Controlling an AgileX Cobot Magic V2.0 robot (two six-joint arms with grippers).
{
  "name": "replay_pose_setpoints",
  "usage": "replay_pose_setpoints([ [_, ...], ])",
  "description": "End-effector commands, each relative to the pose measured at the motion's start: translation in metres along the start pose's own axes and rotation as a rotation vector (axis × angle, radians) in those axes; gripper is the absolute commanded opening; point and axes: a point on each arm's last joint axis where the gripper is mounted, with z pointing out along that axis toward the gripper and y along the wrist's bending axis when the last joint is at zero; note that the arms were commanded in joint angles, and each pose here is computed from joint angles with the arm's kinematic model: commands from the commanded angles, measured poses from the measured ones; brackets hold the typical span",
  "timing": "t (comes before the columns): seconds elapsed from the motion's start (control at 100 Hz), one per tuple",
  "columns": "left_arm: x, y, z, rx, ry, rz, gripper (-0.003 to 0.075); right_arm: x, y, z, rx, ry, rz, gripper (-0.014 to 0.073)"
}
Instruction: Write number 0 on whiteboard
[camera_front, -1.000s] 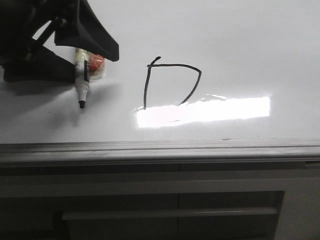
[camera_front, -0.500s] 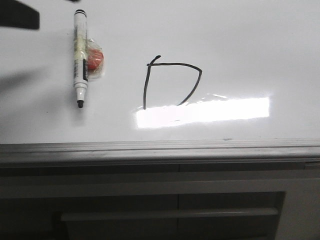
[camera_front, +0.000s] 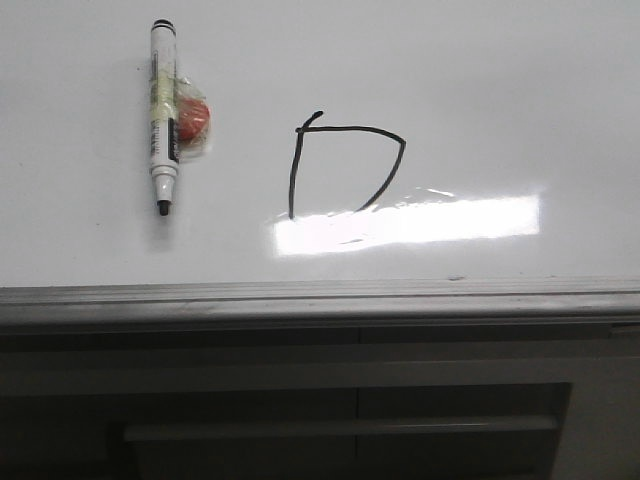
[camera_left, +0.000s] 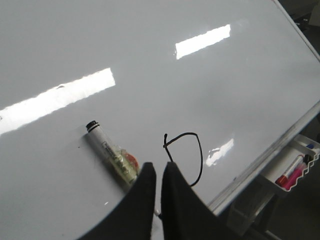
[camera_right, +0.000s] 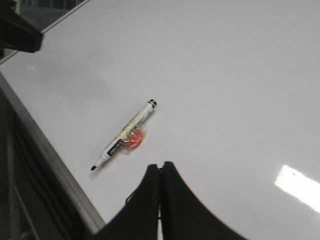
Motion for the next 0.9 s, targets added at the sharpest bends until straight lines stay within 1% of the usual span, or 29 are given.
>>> replay_pose_setpoints([
  [0.0, 0.0, 0.0, -0.013, -0.027, -0.086, 0.015, -0.002, 0.0, -0.009, -0.009, 0.144, -0.126, -0.005, -0.0069],
  [0.08, 0.011, -0.001, -0.021, -0.026, -0.1, 0.013, -0.002, 0.012, -0.008, -0.017, 0.198, -0.168, -0.006, -0.0069],
  [0.23, 0.027, -0.003, -0.029, -0.024, -0.115, 0.009, -0.002, 0.026, -0.004, -0.023, 0.199, -0.162, -0.006, -0.0069],
  [0.34, 0.034, -0.003, -0.027, -0.024, -0.097, 0.006, -0.002, 0.033, -0.002, -0.022, 0.193, -0.143, -0.005, -0.0069],
  [0.55, 0.042, -0.002, -0.023, -0.024, -0.072, 0.002, -0.002, 0.034, -0.001, -0.022, 0.188, -0.138, -0.005, -0.0069],
  [0.79, 0.042, -0.002, -0.023, -0.024, -0.072, 0.002, -0.002, 0.034, -0.001, -0.022, 0.188, -0.138, -0.005, -0.0069],
  [0.89, 0.044, 0.0, -0.023, -0.048, -0.075, 0.042, -0.002, 0.034, -0.001, -0.022, 0.188, -0.138, -0.005, -0.0069],
])
